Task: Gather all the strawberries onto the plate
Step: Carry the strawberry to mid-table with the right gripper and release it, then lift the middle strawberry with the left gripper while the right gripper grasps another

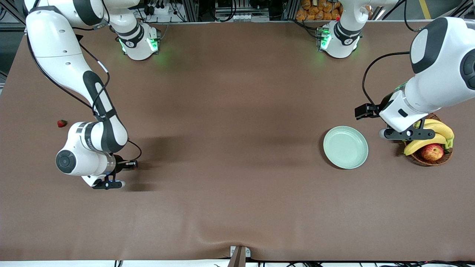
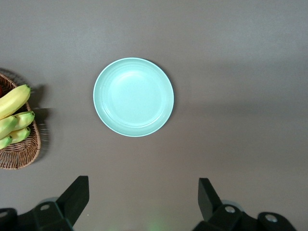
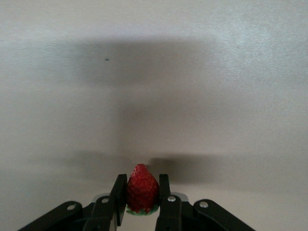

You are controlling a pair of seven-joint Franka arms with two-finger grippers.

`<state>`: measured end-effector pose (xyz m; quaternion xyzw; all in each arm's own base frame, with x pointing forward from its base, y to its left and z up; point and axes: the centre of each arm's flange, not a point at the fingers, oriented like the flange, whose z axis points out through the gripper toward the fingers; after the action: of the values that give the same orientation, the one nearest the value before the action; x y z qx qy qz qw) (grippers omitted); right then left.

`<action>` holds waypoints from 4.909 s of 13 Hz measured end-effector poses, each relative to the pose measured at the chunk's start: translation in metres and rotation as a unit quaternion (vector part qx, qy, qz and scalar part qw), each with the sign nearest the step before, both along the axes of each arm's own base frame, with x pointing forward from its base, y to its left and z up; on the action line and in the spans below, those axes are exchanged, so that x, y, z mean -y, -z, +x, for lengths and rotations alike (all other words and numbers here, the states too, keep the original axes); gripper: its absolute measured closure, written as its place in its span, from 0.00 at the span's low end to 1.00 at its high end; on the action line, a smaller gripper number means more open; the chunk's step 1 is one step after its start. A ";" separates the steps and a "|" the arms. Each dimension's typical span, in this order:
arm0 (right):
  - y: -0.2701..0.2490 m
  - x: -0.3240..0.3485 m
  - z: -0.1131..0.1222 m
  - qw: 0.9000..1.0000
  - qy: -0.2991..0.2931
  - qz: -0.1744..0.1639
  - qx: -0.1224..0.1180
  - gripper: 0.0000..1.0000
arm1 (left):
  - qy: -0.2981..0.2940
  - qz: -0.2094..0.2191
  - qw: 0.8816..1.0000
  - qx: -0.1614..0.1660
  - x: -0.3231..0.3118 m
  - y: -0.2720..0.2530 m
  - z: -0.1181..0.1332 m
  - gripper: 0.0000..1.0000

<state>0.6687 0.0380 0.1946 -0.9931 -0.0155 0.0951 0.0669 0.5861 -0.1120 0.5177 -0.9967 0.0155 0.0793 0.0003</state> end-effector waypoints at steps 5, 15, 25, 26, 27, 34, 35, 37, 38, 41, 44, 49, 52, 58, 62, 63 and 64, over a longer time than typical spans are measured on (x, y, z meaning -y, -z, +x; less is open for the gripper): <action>-0.053 -0.088 0.003 0.994 0.083 0.064 -0.016 0.69 | 0.000 0.001 1.000 -0.005 0.000 0.006 0.002 0.00; -0.077 -0.446 -0.140 0.977 0.209 0.050 -0.015 0.69 | -0.004 0.003 1.000 -0.016 -0.005 0.019 0.006 0.00; 0.017 -0.503 -0.202 0.963 0.263 0.050 0.002 0.52 | -0.010 0.004 1.000 -0.026 -0.011 0.034 0.011 0.00; 0.016 -0.504 -0.201 0.962 0.267 0.051 0.002 0.40 | -0.010 0.004 1.000 -0.028 -0.012 0.035 0.012 0.00; 0.013 -0.502 -0.196 0.961 0.271 0.052 0.005 0.29 | -0.010 0.004 1.000 -0.029 -0.011 0.037 0.012 0.00; -0.097 -0.401 -0.084 0.964 0.263 -0.003 -0.032 0.00 | 0.012 0.015 0.999 -0.033 0.070 0.041 -0.008 0.00; -0.111 -0.371 -0.066 0.967 0.253 -0.010 -0.031 0.00 | 0.009 0.022 0.999 -0.035 0.099 0.045 -0.016 0.00; -0.128 -0.298 -0.033 0.971 0.236 -0.021 -0.041 0.00 | -0.001 0.039 0.998 -0.043 0.156 0.062 -0.036 0.00; -0.131 -0.255 -0.017 0.973 0.224 -0.027 -0.043 0.00 | -0.009 0.046 0.998 -0.044 0.182 0.073 -0.045 0.00; -0.123 -0.142 0.011 0.980 0.187 -0.057 -0.047 0.00 | -0.032 0.056 0.997 -0.030 0.259 0.114 -0.070 0.00; -0.108 -0.061 0.007 0.988 0.125 -0.077 -0.053 0.00 | -0.045 0.057 0.997 -0.027 0.307 0.167 -0.086 0.00; -0.088 0.047 -0.029 0.994 0.068 -0.081 -0.036 0.00 | -0.088 0.024 0.996 -0.001 0.365 0.245 -0.103 0.00; -0.047 0.057 -0.059 0.995 0.062 -0.077 -0.014 0.00 | -0.095 0.006 0.995 0.013 0.371 0.278 -0.097 0.00; 0.000 0.056 -0.098 0.995 0.050 -0.075 -0.031 0.19 | -0.083 0.020 0.996 -0.002 0.379 0.319 -0.113 0.03; 0.009 0.055 -0.108 0.995 0.048 -0.074 -0.037 0.27 | -0.083 0.032 0.996 -0.011 0.374 0.330 -0.118 0.20; 0.011 0.054 -0.109 0.995 0.048 -0.074 -0.035 0.31 | -0.082 0.035 0.996 -0.013 0.372 0.333 -0.120 0.25; 0.013 0.054 -0.111 0.995 0.048 -0.074 -0.035 0.31 | -0.082 0.037 0.996 -0.015 0.371 0.335 -0.121 0.27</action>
<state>0.5577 -0.0162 0.1813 -0.9910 0.0414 0.1276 -0.0017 0.4652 -0.4827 0.1824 -0.9926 -0.0696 0.0950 0.0306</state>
